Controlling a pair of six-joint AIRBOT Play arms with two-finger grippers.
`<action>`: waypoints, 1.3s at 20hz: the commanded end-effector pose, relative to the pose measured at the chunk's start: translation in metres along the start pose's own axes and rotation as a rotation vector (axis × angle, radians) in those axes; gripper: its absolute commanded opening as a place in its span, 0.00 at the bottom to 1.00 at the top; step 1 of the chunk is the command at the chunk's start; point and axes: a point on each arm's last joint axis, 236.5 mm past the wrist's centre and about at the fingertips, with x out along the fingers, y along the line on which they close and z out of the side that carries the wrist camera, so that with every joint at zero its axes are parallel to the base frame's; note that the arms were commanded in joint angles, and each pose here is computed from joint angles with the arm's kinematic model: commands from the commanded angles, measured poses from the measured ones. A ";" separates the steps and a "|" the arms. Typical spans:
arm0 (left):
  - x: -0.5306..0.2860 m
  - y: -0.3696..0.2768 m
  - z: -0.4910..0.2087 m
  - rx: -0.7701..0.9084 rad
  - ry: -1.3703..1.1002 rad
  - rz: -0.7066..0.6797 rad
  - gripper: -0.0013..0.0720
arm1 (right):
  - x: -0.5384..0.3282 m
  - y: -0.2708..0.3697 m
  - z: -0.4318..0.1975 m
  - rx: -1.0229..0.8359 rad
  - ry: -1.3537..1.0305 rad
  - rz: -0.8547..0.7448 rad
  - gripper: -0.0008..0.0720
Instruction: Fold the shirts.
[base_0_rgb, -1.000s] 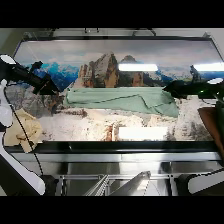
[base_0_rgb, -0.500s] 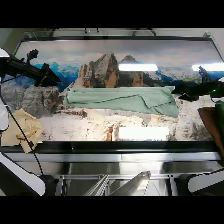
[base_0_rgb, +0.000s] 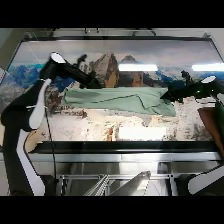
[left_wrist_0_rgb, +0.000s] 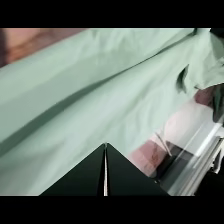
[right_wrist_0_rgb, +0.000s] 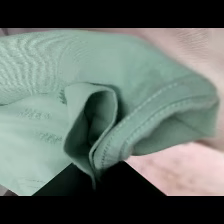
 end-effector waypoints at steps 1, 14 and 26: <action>0.079 -0.011 -0.011 0.005 0.039 0.013 0.02 | -0.006 0.004 0.000 0.011 0.000 0.022 0.04; 0.138 -0.079 -0.039 -0.022 0.110 -0.114 0.02 | -0.168 0.218 0.003 -0.289 -0.240 0.407 0.04; -0.180 -0.119 -0.022 0.185 -0.127 -0.279 0.02 | 0.015 0.380 -0.066 -0.453 -0.113 0.447 0.05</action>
